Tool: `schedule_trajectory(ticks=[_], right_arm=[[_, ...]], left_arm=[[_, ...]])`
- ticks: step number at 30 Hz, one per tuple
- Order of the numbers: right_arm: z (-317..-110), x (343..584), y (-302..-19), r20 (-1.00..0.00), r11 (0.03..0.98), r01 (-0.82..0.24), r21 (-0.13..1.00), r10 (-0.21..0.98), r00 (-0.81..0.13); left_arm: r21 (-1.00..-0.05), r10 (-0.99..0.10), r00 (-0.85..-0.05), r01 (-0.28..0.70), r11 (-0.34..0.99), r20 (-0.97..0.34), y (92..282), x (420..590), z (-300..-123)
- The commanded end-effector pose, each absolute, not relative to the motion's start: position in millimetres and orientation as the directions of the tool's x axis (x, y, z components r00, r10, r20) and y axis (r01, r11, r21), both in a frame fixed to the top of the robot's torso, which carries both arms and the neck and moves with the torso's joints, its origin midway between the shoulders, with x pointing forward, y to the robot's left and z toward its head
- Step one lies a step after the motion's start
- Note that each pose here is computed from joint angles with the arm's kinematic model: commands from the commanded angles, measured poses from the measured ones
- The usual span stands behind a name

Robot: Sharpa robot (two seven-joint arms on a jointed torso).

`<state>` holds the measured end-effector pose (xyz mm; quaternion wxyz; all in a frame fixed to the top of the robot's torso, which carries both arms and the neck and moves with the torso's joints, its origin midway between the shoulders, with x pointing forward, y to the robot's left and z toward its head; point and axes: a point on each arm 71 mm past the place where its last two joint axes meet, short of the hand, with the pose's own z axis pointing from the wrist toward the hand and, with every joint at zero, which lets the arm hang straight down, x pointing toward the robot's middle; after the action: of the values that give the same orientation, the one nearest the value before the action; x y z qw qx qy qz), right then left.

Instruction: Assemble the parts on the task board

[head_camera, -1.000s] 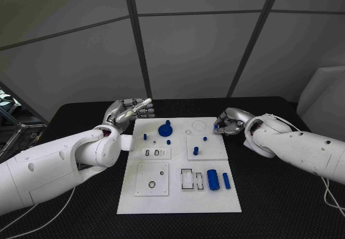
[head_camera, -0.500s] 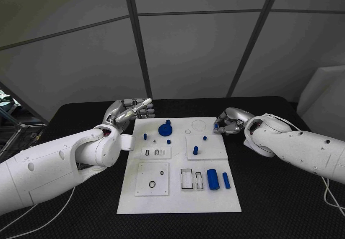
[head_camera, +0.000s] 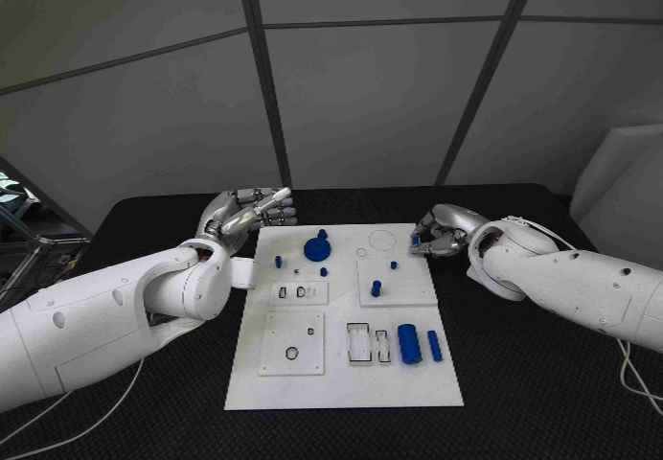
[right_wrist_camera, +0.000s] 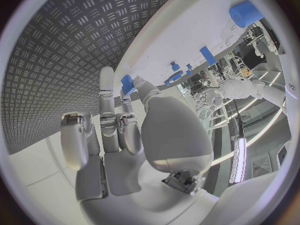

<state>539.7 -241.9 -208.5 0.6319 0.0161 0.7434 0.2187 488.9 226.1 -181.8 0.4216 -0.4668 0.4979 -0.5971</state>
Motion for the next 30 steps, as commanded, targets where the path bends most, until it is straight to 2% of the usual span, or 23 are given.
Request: schedule_trajectory(ticks=[1, 8, 14, 22, 30], right_arm=[[-202.6, 537.8, -239.2, -0.938, 0.897, -0.280, 0.343, 0.312, -0.150], [-195.1, 526.9, -235.1, -0.927, 0.878, -0.298, 0.374, 0.348, -0.140], [-182.9, 514.5, -218.4, -0.915, 0.852, -0.333, 0.404, 0.377, -0.147], [-170.5, 499.5, -175.4, -0.899, 0.806, -0.399, 0.437, 0.398, -0.181], [-169.9, 493.2, -120.5, -0.896, 0.763, -0.469, 0.445, 0.378, -0.233]], left_arm=[[-0.988, -0.966, -0.220, 0.044, -0.151, 0.138, 225.0, 488.8, -180.4], [-0.988, -0.967, -0.217, 0.043, -0.149, 0.136, 226.3, 489.7, -180.9], [-0.988, -0.968, -0.211, 0.043, -0.146, 0.134, 228.0, 491.3, -181.9], [-0.989, -0.970, -0.205, 0.042, -0.143, 0.132, 229.4, 493.2, -183.0], [-0.989, -0.969, -0.207, 0.039, -0.145, 0.134, 226.4, 494.4, -183.8]])
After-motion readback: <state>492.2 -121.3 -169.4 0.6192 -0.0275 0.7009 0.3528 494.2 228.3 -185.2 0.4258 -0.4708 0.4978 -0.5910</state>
